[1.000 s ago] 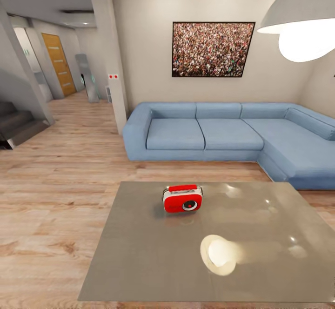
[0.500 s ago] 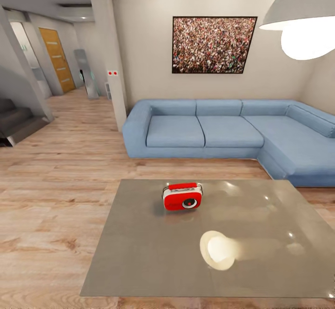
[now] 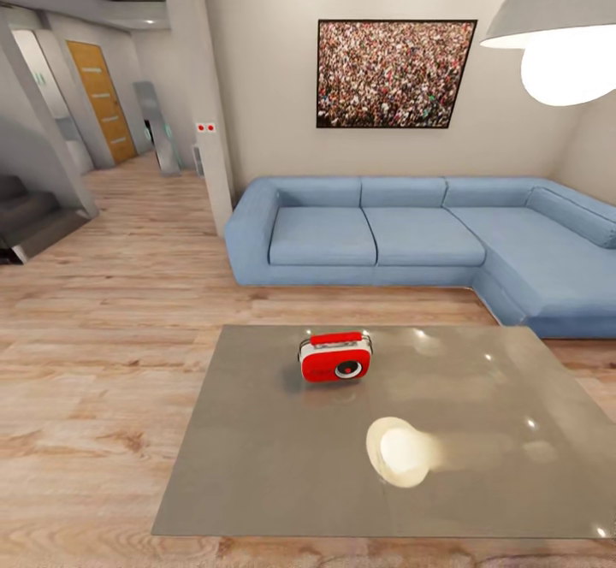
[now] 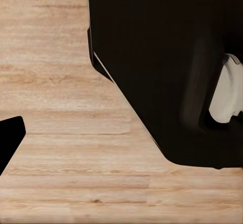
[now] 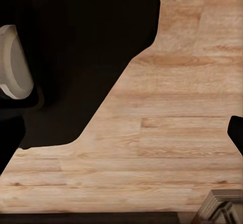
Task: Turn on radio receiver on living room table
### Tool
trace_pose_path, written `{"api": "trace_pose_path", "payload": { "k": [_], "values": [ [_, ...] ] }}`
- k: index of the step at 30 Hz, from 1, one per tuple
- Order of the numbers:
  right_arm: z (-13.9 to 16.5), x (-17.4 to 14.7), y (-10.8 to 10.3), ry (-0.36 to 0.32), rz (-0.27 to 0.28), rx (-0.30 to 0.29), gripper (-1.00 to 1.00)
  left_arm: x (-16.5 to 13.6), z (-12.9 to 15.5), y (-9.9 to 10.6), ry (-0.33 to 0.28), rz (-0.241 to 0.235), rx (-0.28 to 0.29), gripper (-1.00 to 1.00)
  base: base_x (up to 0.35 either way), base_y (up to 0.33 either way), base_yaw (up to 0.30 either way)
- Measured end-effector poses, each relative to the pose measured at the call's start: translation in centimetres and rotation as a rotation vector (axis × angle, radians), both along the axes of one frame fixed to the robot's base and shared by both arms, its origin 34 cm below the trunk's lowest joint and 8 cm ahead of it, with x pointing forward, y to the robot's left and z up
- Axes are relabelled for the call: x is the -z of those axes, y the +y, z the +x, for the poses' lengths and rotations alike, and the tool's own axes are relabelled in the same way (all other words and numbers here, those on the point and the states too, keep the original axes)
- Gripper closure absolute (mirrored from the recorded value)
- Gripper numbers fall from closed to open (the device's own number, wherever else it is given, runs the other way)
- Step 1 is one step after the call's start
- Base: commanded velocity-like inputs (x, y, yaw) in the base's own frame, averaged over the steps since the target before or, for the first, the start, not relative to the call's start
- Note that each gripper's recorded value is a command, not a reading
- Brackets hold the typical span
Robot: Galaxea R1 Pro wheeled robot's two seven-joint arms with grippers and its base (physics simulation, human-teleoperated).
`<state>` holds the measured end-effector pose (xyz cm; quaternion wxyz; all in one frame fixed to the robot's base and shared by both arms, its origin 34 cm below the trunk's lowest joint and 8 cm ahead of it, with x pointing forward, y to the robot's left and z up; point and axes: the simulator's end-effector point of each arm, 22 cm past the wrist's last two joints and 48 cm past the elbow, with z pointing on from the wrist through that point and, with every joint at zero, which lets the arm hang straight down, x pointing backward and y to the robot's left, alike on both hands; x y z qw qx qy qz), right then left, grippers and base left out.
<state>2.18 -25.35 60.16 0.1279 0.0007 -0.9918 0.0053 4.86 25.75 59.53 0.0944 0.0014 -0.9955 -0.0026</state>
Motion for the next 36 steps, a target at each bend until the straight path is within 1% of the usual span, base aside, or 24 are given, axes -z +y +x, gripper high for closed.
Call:
{"api": "trace_pose_path", "payload": {
  "k": [36],
  "values": [
    [-3.6,-3.5,0.0,0.06,0.0,0.0,-1.0,-3.3,-3.6,0.0,0.06,0.0,-0.001,-1.0,0.0,0.0,0.0]
  ]
}}
